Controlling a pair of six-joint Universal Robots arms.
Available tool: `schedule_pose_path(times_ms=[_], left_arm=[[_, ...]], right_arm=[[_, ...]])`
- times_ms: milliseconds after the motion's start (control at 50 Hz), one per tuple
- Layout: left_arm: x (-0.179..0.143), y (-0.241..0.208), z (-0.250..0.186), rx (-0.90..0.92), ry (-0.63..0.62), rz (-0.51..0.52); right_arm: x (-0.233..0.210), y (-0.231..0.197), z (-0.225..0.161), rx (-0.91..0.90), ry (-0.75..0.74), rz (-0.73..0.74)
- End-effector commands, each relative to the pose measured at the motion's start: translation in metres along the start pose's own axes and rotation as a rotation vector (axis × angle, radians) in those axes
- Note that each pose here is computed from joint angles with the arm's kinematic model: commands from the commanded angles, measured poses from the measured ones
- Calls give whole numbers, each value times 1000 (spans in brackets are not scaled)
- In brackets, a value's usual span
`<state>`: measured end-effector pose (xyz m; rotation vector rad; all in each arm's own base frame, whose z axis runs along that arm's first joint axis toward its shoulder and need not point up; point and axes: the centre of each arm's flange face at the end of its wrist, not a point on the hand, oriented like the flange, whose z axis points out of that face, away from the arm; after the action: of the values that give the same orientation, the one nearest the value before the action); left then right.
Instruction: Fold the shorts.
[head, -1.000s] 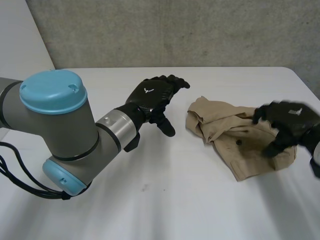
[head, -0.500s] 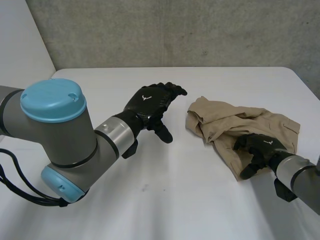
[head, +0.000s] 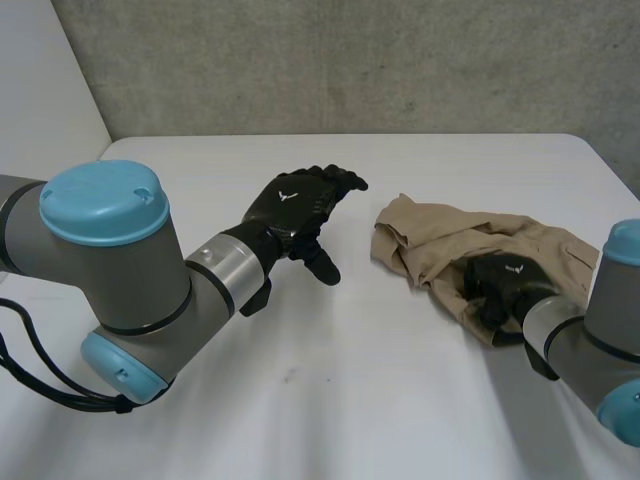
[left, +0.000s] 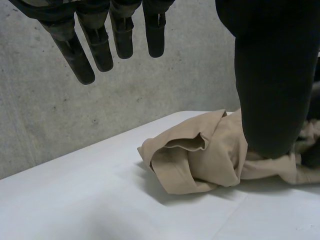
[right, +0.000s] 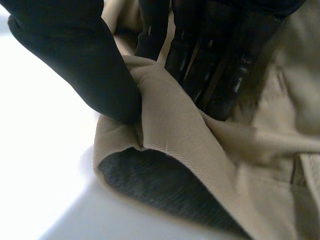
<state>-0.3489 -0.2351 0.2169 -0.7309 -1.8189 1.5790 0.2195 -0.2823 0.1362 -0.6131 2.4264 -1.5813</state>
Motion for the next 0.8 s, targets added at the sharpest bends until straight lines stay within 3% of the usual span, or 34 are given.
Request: schedule_pose_path(times_ms=[20, 180, 340, 540, 660, 800], left_arm=[[-1, 2, -2, -10, -24, -16], [-4, -5, -20, 7, -180, -71], [-1, -19, -40, 55, -239, -174], [-1, -18, -52, 28, -255, -254], [-10, -15, -53, 11, -287, -240], [-48, 8, -38, -54, -381, -158]], right_arm=[[-16, -74, -37, 225, -35, -134], [-43, -153, -82, 352, -171, -199], [-55, -205, -110, 501, -203, -233], [-69, -203, -117, 502, -246, -246], [-71, -185, -112, 443, -261, -243], [-67, -164, -100, 372, -248, -288]])
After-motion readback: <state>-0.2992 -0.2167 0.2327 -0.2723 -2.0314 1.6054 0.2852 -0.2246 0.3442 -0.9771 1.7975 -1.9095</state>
